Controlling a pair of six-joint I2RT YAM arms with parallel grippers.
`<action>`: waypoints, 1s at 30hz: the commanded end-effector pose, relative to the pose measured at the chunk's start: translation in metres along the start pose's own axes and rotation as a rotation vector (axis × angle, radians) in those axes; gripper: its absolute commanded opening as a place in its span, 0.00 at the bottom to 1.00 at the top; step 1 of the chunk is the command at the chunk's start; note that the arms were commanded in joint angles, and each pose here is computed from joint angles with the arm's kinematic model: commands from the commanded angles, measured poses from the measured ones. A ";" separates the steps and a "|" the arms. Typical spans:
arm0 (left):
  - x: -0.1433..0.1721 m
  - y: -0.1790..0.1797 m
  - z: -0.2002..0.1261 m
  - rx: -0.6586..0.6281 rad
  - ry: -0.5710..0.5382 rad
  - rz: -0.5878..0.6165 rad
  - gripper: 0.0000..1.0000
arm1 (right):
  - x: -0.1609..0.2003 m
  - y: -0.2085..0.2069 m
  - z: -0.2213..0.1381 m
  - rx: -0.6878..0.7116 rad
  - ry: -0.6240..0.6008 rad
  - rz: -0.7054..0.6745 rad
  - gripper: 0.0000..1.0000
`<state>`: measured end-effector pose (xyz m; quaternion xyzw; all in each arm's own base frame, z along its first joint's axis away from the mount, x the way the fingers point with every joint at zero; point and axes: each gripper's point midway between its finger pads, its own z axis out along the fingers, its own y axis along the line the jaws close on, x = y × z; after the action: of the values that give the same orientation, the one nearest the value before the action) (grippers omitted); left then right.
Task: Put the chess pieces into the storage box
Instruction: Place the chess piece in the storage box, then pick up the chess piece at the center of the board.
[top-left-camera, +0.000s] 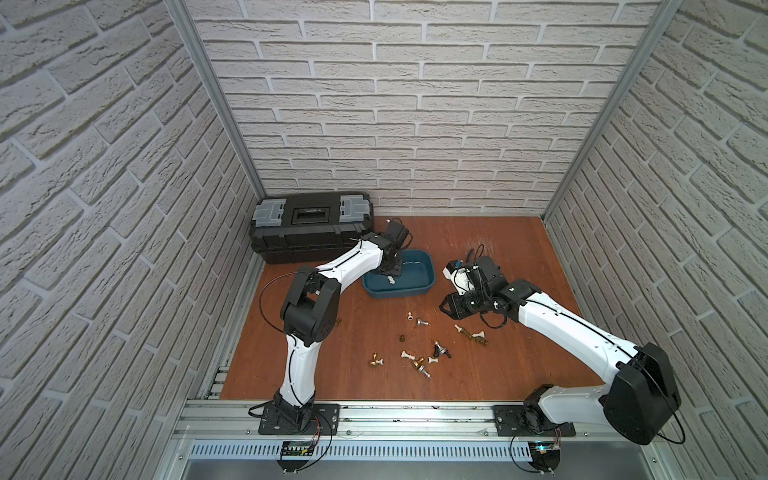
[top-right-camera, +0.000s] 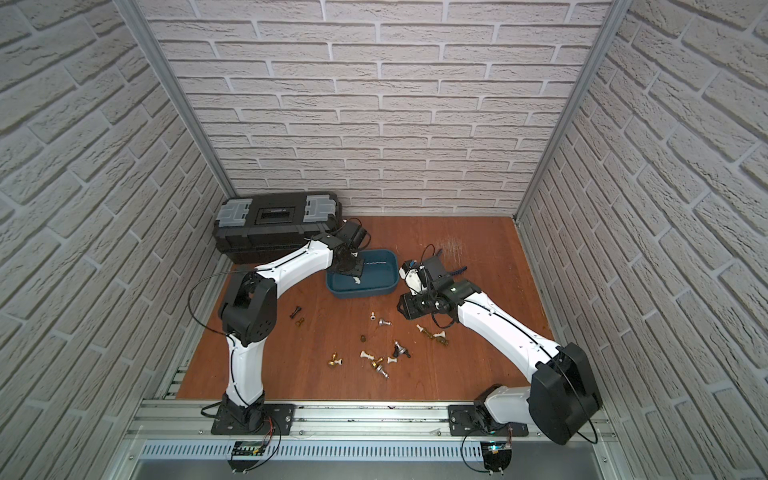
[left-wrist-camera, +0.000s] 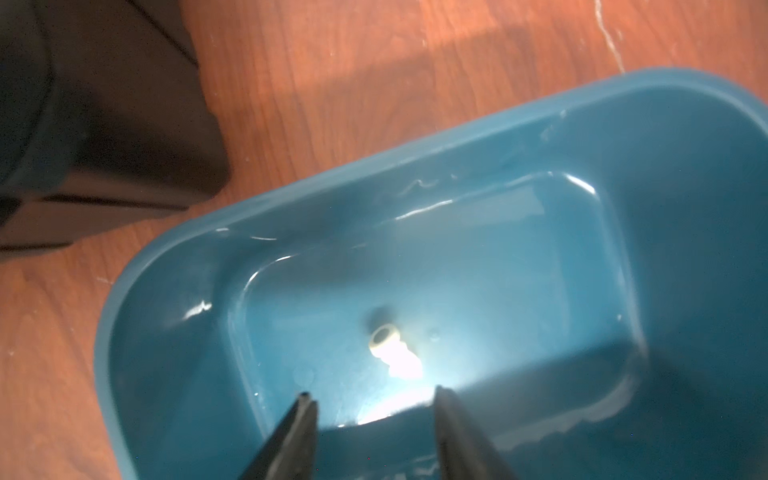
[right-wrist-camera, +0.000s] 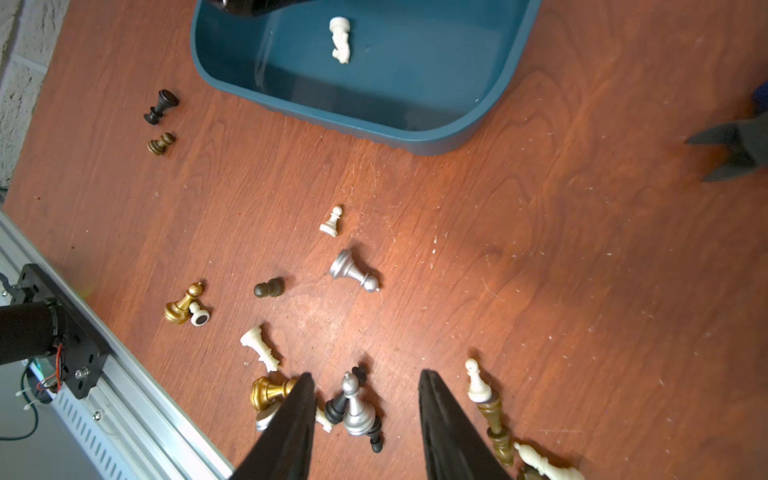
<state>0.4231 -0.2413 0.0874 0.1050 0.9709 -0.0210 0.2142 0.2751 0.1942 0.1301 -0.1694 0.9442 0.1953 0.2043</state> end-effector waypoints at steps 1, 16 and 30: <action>-0.006 -0.001 -0.021 0.022 -0.030 0.008 0.53 | -0.005 0.020 0.000 -0.075 0.006 -0.044 0.44; 0.063 0.060 -0.138 0.020 -0.203 -0.172 0.53 | 0.018 0.080 0.048 -0.063 0.087 -0.250 0.42; 0.111 0.079 -0.138 0.007 -0.195 -0.237 0.53 | 0.031 0.106 0.105 0.021 0.184 -0.345 0.41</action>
<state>0.2846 -0.1356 0.1647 -0.0006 0.9537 -0.0615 0.2944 0.2311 0.3199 0.0529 -0.3445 0.9188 0.1465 0.1252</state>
